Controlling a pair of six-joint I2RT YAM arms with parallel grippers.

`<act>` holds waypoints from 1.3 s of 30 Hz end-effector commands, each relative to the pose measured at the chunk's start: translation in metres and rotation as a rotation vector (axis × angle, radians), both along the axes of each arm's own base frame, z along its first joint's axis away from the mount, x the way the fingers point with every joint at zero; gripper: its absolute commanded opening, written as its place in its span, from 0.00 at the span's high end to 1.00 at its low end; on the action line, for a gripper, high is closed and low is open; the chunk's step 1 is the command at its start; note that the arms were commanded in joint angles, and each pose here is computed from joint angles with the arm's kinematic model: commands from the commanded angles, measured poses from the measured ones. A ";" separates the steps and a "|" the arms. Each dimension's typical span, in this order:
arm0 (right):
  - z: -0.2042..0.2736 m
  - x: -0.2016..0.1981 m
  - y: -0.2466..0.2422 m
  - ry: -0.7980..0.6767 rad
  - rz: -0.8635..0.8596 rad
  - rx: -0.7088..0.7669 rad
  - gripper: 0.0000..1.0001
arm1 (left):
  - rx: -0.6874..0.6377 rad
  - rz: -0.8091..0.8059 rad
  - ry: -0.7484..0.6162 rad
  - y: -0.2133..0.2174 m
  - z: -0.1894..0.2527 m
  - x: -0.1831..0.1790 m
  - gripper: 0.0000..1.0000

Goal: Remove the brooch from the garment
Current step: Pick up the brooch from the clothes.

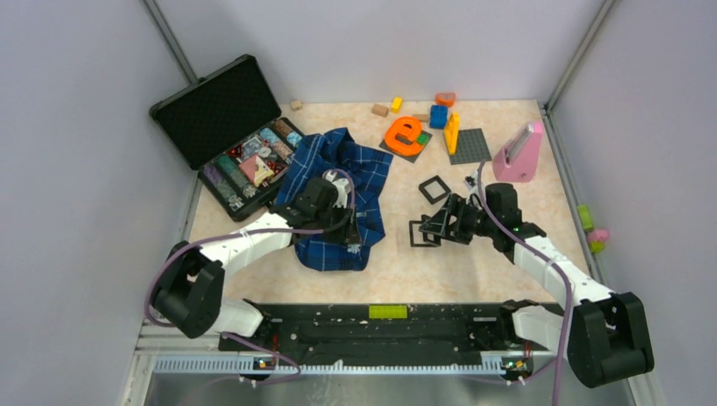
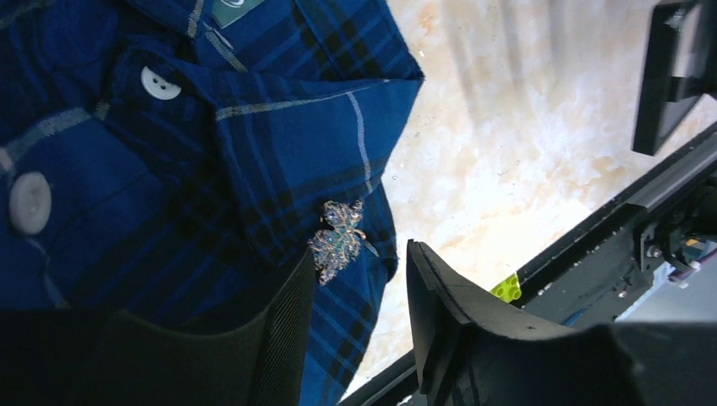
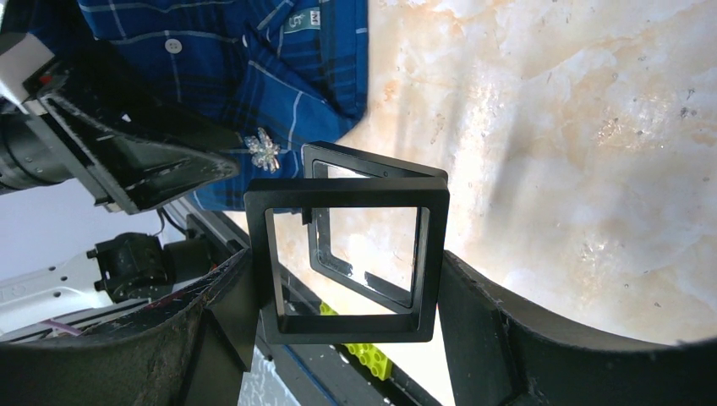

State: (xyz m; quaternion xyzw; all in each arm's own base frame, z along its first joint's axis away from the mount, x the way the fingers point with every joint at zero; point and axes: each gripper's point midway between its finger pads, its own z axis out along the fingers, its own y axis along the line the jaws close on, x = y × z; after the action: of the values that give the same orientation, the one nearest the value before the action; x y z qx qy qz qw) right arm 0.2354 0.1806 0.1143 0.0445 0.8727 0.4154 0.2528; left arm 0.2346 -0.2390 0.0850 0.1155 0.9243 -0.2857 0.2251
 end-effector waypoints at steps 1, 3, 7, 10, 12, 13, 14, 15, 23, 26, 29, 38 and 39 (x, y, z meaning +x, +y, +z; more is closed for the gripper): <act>0.028 0.011 0.001 -0.084 0.004 0.025 0.45 | 0.048 -0.004 -0.055 0.001 0.005 0.019 0.52; 0.028 0.010 0.001 -0.084 0.004 0.023 0.45 | 0.058 -0.014 -0.058 0.001 0.001 0.020 0.52; 0.030 0.011 0.001 -0.089 0.005 0.024 0.45 | 0.076 -0.012 -0.068 0.003 -0.001 0.025 0.52; 0.031 0.011 0.001 -0.090 0.005 0.024 0.45 | 0.065 -0.025 -0.075 0.000 0.002 0.025 0.52; 0.031 0.012 0.001 -0.090 0.005 0.022 0.45 | 0.056 -0.035 -0.083 -0.001 0.005 0.026 0.52; 0.032 0.011 0.001 -0.090 0.004 0.024 0.45 | 0.066 -0.036 -0.087 0.000 0.004 0.026 0.53; 0.032 0.011 0.001 -0.090 0.007 0.025 0.45 | 0.088 -0.026 -0.083 0.003 0.001 0.028 0.53; 0.032 0.011 0.001 -0.091 0.007 0.025 0.45 | 0.110 -0.025 -0.066 0.006 -0.004 0.026 0.54; 0.033 0.009 0.000 -0.095 0.004 0.024 0.45 | 0.133 -0.044 0.046 0.007 -0.024 0.012 0.64; 0.033 0.010 0.000 -0.098 0.003 0.025 0.45 | 0.129 -0.049 0.067 0.006 -0.025 0.009 0.68; 0.033 0.010 0.000 -0.098 0.002 0.025 0.45 | 0.112 -0.059 0.083 0.004 -0.022 0.004 0.69; 0.032 0.010 0.001 -0.094 0.002 0.033 0.46 | 0.091 -0.056 0.100 0.003 -0.016 0.002 1.00; 0.032 0.010 0.001 -0.096 0.000 0.032 0.46 | 0.085 -0.057 0.097 0.002 -0.014 0.003 1.00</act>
State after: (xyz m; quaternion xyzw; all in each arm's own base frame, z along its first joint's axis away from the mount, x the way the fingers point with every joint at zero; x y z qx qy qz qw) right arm 0.2341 0.1804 0.1214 0.0415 0.8700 0.4176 0.2589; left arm 0.2297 -0.2297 0.0529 0.1388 0.9491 -0.2373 0.1536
